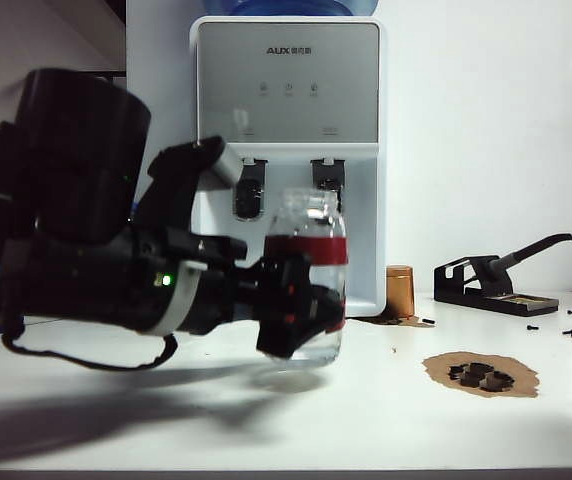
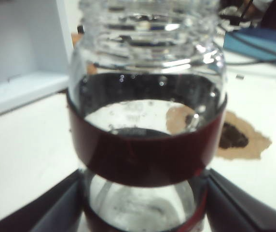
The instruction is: Pick up the water bottle with two loops of red belts, then reach the front water dispenser and gently press the gray-black baffle horizontally to get a little water.
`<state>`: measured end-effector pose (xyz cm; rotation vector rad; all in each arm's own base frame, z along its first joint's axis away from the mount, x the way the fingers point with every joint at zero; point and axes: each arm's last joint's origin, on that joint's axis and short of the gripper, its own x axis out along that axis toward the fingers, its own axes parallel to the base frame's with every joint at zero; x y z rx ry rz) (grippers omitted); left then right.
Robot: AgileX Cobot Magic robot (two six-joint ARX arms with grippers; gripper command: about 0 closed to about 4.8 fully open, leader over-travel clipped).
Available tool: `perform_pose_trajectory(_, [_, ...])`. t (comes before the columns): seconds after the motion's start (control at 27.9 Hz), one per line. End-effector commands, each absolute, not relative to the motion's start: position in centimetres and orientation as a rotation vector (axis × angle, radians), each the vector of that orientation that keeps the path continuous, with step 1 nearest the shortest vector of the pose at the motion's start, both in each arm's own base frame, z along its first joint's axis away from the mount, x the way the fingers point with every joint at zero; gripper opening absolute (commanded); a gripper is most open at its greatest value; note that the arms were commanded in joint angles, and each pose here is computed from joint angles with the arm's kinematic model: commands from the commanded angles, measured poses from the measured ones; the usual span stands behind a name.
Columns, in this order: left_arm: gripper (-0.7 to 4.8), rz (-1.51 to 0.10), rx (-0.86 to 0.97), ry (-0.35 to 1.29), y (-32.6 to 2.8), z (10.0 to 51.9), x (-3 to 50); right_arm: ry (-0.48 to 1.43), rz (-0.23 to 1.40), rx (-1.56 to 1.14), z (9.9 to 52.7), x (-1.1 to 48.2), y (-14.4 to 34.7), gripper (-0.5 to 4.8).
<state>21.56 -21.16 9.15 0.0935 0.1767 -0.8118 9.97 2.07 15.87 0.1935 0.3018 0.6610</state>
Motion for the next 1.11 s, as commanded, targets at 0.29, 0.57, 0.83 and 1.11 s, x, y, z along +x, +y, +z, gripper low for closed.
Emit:
perform_pose_trajectory(0.29, [-0.05, -0.785, 0.136, 0.201, -21.1, 7.4, 21.7, 0.221, 0.679, 0.178, 14.7, 9.5, 2.1, -0.02])
perform_pose_trajectory(0.57, [0.25, -0.739, 0.158, 0.176, -21.0, 7.3, 21.8, 0.144, 0.689, 0.164, 15.4, 9.1, 2.1, -0.02])
perform_pose_trajectory(0.83, [4.12, -0.735, 0.140, 0.129, -21.0, 7.8, 21.9, 0.150, 0.783, 0.166, 15.4, 8.9, 2.3, -0.02])
perform_pose_trajectory(1.11, [4.79, -0.758, 0.136, 0.118, -21.0, 7.9, 21.8, 0.150, 0.789, 0.166, 15.4, 8.9, 2.4, -0.02])
